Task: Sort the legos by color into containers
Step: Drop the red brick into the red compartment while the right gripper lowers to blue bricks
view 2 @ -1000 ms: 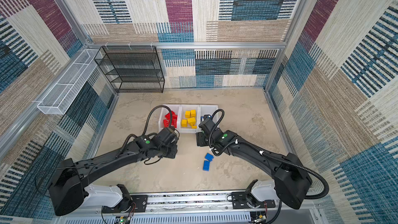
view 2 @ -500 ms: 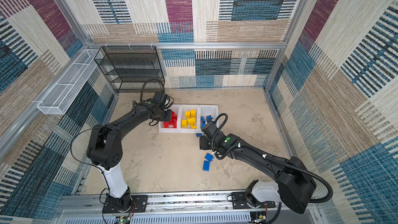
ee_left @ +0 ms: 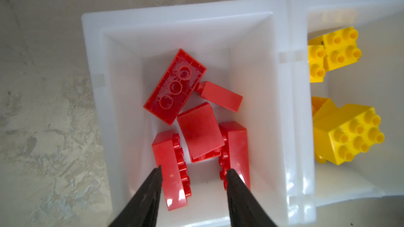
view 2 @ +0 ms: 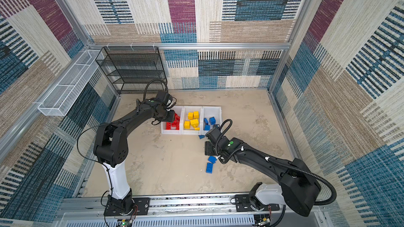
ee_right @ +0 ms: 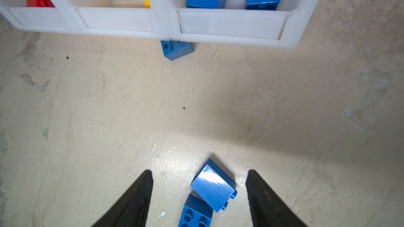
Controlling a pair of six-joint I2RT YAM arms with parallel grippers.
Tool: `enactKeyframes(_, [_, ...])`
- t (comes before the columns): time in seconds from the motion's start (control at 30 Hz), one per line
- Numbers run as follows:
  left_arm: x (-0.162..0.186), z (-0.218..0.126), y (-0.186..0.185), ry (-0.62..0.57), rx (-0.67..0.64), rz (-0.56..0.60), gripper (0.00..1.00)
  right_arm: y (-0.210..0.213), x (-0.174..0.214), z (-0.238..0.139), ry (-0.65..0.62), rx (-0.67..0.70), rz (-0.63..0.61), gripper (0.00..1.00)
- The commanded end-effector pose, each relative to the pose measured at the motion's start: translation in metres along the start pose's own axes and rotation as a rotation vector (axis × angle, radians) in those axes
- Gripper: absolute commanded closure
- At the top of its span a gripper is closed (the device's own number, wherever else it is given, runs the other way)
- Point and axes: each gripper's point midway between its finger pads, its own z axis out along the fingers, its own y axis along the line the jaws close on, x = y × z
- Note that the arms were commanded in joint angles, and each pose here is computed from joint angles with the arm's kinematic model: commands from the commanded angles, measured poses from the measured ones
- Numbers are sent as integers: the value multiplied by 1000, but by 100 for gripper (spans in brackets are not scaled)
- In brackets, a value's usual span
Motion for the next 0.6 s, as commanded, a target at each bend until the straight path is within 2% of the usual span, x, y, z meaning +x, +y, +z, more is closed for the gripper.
enactKeyframes(0.0, [0,-15,1,-27,7,-9,49,-4,7,4,25,18,53,30])
enactKeyframes(0.23, [21,-46,0,-86,45,-56,49,-16,24,9,74,61,139,30])
enactKeyframes(0.4, [50,-60,5,-95,58,-83,48,-18,33,12,92,85,198,30])
enactKeyframes(0.57, [81,-67,4,-86,101,-125,48,-16,41,20,120,112,204,30])
